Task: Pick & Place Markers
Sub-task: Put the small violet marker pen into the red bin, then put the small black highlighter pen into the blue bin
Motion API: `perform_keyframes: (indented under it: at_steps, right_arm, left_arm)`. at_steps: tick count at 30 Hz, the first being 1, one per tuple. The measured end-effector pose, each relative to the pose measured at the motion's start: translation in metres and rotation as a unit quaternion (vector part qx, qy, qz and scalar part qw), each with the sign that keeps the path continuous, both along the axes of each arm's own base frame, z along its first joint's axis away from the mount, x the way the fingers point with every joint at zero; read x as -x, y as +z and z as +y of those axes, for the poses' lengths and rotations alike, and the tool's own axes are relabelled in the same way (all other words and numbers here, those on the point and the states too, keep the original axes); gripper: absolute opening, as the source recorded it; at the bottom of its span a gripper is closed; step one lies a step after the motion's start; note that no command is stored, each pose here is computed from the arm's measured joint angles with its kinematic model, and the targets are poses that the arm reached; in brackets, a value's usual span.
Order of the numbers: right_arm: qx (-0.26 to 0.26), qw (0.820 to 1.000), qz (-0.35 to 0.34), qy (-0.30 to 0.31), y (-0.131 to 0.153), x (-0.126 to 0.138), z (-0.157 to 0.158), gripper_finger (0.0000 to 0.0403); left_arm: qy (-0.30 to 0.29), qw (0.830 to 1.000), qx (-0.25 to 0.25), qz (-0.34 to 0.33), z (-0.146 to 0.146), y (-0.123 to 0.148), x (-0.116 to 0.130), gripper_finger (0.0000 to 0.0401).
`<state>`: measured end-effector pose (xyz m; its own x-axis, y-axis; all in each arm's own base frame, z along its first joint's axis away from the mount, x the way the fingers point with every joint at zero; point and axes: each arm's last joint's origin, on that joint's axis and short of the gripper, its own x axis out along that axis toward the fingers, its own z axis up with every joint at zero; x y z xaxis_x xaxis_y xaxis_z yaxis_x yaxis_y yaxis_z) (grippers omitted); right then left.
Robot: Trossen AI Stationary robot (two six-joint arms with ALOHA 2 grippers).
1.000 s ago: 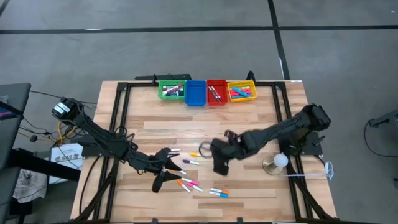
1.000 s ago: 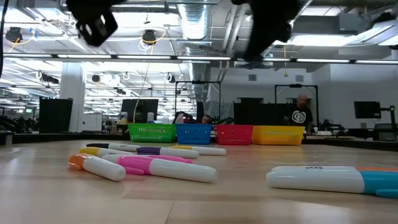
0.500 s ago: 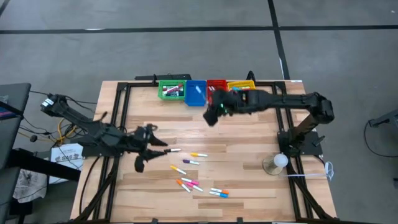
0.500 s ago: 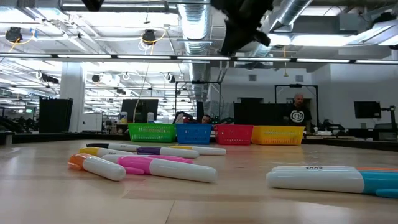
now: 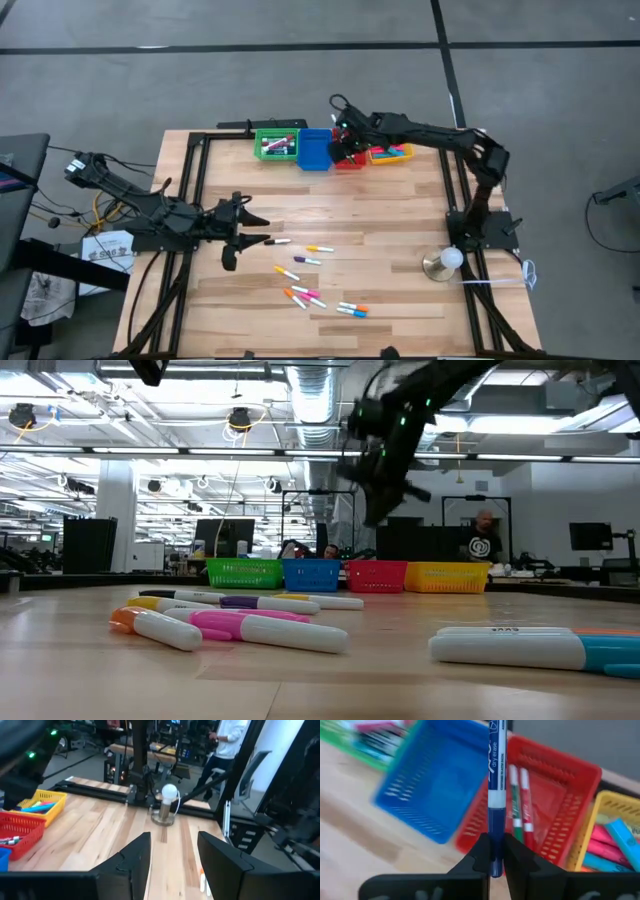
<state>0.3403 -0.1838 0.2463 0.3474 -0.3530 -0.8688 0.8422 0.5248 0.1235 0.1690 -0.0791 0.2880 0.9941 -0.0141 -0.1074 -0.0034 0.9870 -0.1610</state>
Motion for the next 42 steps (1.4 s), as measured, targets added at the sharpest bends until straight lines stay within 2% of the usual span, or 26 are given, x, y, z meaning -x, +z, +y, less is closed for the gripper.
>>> perform_keyframes:
  at_steps: [4,8,16,22,30,35,39,42]
  right_arm:
    - [-0.034,0.999,0.037,-0.012,-0.027,0.001,-0.015,0.0021]
    - [-0.053,0.997,0.058,-0.013,-0.040,0.001,-0.017,0.0032]
    - [-0.050,0.996,0.074,0.000,-0.035,0.005,-0.015,0.0050]
    - [-0.067,0.991,0.112,0.014,-0.040,0.010,-0.011,0.0064]
    - [-0.062,0.990,0.119,0.041,-0.040,0.005,-0.003,0.0108]
    - [-0.031,0.991,0.117,0.054,-0.029,0.004,0.005,0.0126]
    - [0.025,0.991,0.100,0.083,-0.002,0.006,0.017,0.0121]
    - [0.075,0.988,0.063,0.116,0.026,0.007,0.031,0.0114]
  left_arm:
    - [0.000,1.000,-0.005,0.012,0.001,-0.002,0.002,0.0163]
    - [0.001,1.000,-0.007,0.016,0.001,-0.003,0.002,0.0163]
    - [0.011,1.000,0.001,0.016,0.005,-0.003,0.000,0.0163]
    - [0.012,1.000,0.002,0.016,0.005,-0.003,0.000,0.0163]
    - [0.012,1.000,0.001,0.018,0.005,-0.004,-0.001,0.0163]
    - [0.011,1.000,-0.002,0.025,0.003,-0.006,-0.003,0.0163]
    - [-0.020,0.999,-0.005,0.040,-0.001,-0.011,-0.007,0.0163]
    - [-0.025,0.998,-0.011,0.055,-0.004,-0.017,-0.012,0.0163]
